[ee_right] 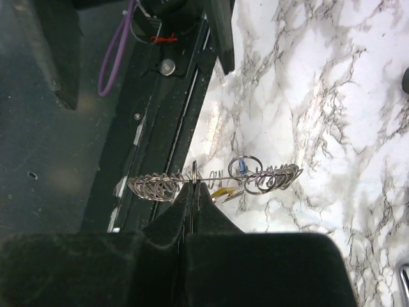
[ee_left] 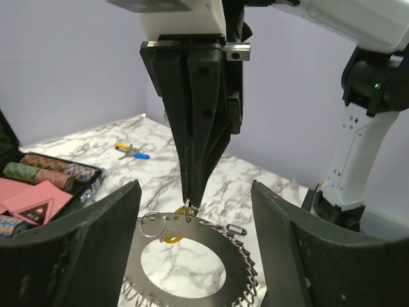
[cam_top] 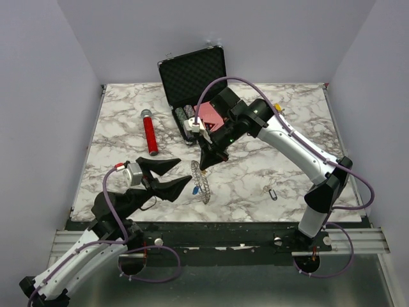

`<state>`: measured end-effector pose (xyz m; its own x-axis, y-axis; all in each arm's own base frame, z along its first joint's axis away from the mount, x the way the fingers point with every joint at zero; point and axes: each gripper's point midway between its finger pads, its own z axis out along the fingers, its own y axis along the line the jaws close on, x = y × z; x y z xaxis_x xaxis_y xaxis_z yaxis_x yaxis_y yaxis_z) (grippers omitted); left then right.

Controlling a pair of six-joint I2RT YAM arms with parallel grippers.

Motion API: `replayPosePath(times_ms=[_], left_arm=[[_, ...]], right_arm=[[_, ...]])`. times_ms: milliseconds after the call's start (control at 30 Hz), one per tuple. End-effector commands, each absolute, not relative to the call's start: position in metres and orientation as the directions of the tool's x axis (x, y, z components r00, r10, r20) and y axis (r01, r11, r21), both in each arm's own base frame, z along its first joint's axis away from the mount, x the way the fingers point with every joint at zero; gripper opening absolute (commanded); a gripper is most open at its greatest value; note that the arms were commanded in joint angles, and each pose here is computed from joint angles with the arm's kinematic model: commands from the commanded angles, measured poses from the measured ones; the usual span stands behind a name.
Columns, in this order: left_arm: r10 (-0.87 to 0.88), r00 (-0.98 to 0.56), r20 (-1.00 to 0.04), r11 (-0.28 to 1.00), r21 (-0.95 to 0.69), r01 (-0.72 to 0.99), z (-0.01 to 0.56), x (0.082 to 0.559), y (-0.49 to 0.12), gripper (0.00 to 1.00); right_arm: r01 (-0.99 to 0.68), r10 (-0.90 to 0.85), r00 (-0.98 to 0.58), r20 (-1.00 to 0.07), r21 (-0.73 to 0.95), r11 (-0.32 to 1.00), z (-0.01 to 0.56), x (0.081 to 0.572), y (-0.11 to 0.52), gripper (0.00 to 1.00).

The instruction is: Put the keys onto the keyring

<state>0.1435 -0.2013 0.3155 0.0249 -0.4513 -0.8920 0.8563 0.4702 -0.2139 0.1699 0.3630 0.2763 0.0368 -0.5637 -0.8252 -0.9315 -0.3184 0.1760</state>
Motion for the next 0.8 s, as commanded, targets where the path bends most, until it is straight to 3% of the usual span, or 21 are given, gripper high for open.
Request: replayPosePath(times_ms=[0, 300, 567, 767], left_arm=[[-0.202, -0.006, -0.979, 0.505, -0.110, 0.856, 0.286, 0.142, -0.204, 0.80], [0.043, -0.019, -0.999, 0.438, 0.001, 0.899, 0.270, 0.148, -0.224, 0.84], [0.090, 0.072, -0.993, 0.383, 0.101, 0.918, 0.266, 0.157, -0.239, 0.55], [0.095, 0.096, -0.991, 0.397, 0.126, 0.909, 0.266, 0.165, -0.241, 0.46]], right_arm=[[-0.939, -0.629, 0.090, -0.773, 0.145, -0.312, 0.262, 0.170, 0.360, 0.00], [-0.951, -0.686, 0.145, -0.713, 0.090, -0.294, 0.256, 0.176, 0.359, 0.01], [-0.949, -0.691, 0.148, -0.707, 0.095, -0.300, 0.255, 0.175, 0.359, 0.00], [-0.947, -0.687, 0.151, -0.711, 0.094, -0.306, 0.256, 0.173, 0.359, 0.01]])
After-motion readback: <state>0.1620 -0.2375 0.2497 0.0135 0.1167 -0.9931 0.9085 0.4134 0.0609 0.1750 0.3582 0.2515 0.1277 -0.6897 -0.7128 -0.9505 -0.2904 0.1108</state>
